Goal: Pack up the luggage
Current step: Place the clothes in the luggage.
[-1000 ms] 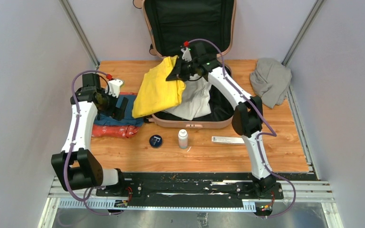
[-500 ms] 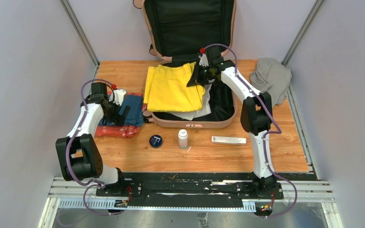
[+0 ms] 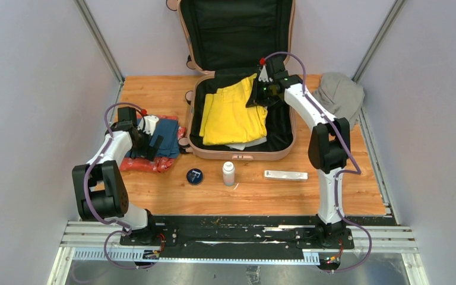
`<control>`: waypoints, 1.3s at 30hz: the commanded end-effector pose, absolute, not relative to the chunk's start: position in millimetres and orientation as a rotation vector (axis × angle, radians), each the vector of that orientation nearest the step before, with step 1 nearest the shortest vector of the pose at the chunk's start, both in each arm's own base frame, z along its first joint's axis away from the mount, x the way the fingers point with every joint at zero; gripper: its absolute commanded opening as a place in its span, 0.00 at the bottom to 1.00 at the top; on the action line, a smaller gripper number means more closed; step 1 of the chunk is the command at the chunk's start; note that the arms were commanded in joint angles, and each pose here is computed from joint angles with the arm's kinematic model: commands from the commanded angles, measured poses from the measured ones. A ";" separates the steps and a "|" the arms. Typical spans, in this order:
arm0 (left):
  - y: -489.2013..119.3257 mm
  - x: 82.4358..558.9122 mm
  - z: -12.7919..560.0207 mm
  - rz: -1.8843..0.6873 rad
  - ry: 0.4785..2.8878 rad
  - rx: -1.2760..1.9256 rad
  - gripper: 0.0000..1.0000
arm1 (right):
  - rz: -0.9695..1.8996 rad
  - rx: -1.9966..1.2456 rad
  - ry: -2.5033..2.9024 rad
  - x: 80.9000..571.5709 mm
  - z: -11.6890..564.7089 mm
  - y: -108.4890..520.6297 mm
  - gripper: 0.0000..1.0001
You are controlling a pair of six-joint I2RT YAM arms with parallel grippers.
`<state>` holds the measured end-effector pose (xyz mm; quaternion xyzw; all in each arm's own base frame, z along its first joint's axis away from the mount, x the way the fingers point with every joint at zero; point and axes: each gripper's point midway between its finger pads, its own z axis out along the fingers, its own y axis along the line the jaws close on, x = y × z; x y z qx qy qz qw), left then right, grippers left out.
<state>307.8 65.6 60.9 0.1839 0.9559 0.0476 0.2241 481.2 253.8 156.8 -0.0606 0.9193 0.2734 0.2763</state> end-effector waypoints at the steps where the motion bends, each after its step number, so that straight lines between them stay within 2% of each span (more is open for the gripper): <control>1: 65.6 308.9 57.3 0.137 2.632 0.515 1.00 | 0.698 -0.162 2.362 500.7 182.1 243.6 0.00; 9: 66.0 305.6 61.1 0.147 2.626 0.528 1.00 | 0.552 -0.079 2.465 505.6 130.1 214.2 0.01; 10: 65.5 305.3 62.9 0.145 2.623 0.529 1.00 | 0.544 -0.048 2.477 506.2 126.1 206.5 0.11; 11: 64.9 305.0 65.3 0.143 2.619 0.533 1.00 | 0.539 -0.013 2.485 507.2 124.6 198.0 0.27; 12: 64.2 305.4 67.9 0.139 2.614 0.536 1.00 | 0.545 0.018 2.485 508.8 126.8 190.6 0.48; 13: 63.5 305.6 71.6 0.136 2.608 0.536 1.00 | 0.547 0.044 2.484 510.0 129.6 183.4 0.61; 15: 61.0 306.6 79.7 0.120 2.597 0.540 1.00 | 0.525 0.070 2.463 514.0 145.0 169.8 0.72; 19: 57.0 314.0 106.5 0.101 2.549 0.536 1.00 | 0.376 0.090 2.418 519.3 182.1 140.4 0.79; 21: 53.6 316.6 120.0 0.084 2.524 0.528 1.00 | 0.344 0.101 2.398 518.4 195.9 131.6 0.71; 23: 47.3 319.1 130.7 0.049 2.499 0.517 1.00 | 0.402 0.097 2.378 516.4 203.0 138.3 0.39; 24: 43.3 320.2 133.7 0.032 2.491 0.515 1.00 | 0.470 0.097 2.379 514.5 202.1 147.5 0.27; 27: 29.4 321.4 133.2 0.012 2.489 0.549 1.00 | 0.753 0.047 2.399 507.9 189.1 186.9 0.09; 30: 18.1 321.5 121.4 -0.007 2.521 0.575 1.00 | 0.856 0.057 2.504 504.1 145.4 207.0 0.00; 35: 13.5 324.8 101.2 -0.050 2.587 0.555 1.00 | 0.749 0.160 2.659 500.1 71.4 196.4 0.00; 39: 11.5 327.6 92.1 -0.040 2.607 0.564 1.00 | 0.637 0.223 2.736 494.4 34.3 183.7 0.00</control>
